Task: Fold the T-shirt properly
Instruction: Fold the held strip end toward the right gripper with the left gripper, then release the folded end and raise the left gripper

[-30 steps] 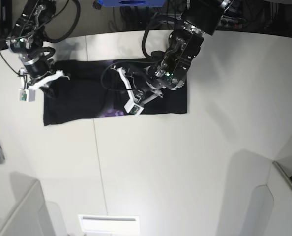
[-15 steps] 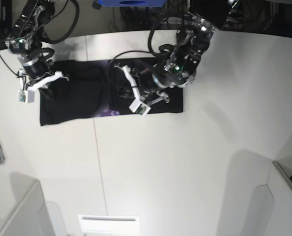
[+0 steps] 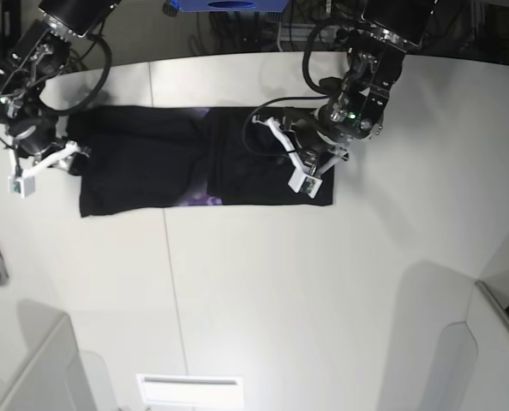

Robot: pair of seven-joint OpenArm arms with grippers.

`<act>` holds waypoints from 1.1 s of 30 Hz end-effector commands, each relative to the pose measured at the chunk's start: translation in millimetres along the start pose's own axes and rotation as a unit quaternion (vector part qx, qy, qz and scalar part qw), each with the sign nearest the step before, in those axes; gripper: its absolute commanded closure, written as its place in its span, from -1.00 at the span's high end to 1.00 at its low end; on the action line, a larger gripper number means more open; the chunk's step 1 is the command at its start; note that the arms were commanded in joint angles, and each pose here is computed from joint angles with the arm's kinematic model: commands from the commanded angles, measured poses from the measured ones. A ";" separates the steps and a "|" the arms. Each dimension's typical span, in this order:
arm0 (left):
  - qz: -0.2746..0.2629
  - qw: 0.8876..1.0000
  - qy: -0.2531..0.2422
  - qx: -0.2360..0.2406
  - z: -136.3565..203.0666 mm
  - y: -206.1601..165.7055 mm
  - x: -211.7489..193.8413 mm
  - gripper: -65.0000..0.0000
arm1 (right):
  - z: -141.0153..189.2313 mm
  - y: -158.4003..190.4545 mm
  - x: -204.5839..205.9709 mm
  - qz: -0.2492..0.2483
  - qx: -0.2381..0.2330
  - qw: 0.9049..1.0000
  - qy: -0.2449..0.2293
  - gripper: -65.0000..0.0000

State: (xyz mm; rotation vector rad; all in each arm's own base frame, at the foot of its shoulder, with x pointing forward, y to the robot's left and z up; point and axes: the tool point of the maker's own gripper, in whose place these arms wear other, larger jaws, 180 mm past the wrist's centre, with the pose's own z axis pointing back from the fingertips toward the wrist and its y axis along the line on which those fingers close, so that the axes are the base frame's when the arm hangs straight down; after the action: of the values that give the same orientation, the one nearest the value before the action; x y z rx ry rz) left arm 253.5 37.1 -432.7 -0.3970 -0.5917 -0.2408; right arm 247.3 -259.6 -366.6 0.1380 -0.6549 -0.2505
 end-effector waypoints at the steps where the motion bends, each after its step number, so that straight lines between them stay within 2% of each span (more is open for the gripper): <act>1: -0.009 0.999 0.024 0.032 4.8 18.8 -9.7 -1.00 | 5.0 2.5 13.6 0.011 0.006 1.000 -0.021 0.13; 2: -0.007 0.999 0.025 0.036 7.9 23.7 -12.0 -1.00 | 4.7 2.9 10.3 0.011 0.006 1.000 -0.012 0.18; 7: 0.004 0.998 0.002 0.059 24.8 44.4 -1.2 -1.00 | 1.4 9.7 0.1 0.021 0.019 1.000 0.006 0.19; 12: 0.008 0.996 -0.049 0.071 43.5 51.0 30.1 -1.00 | 0.1 17.6 -4.6 0.072 0.037 0.996 0.031 0.19; 15: 0.010 0.994 -0.081 0.078 57.9 52.8 47.5 -1.00 | -8.9 18.2 -11.2 0.081 0.052 0.994 0.058 0.19; 18: 0.005 0.990 -0.117 0.081 73.8 50.9 67.2 -1.00 | -19.2 21.1 -22.2 0.110 0.074 0.987 0.090 0.19; 21: 0.020 0.985 -0.139 0.096 88.7 59.0 73.6 -1.00 | -22.8 21.5 -30.5 0.107 0.081 0.985 0.109 0.18; 23: 0.024 0.984 -0.142 0.104 94.5 67.6 69.8 -1.00 | -23.5 29.5 -32.4 0.101 0.096 0.984 0.108 0.18; 27: 0.008 0.982 -0.144 0.123 116.4 97.9 55.8 -1.00 | -20.2 54.4 -25.3 0.084 0.161 0.980 0.078 0.18; 30: 0.005 0.975 -0.152 0.161 145.0 132.1 45.4 -1.00 | -18.6 66.2 -18.4 0.074 0.192 0.977 0.058 0.18; 33: -0.005 0.969 -0.152 0.194 172.1 161.4 33.9 -1.00 | -28.7 69.7 -20.6 0.057 0.208 0.974 0.069 0.18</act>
State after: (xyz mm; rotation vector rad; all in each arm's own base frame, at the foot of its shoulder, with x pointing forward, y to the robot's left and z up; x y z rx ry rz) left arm 244.5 252.5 -338.5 -0.0477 -0.8858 -0.0606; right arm 249.9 -182.1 -399.9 0.5157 -0.5089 -0.0015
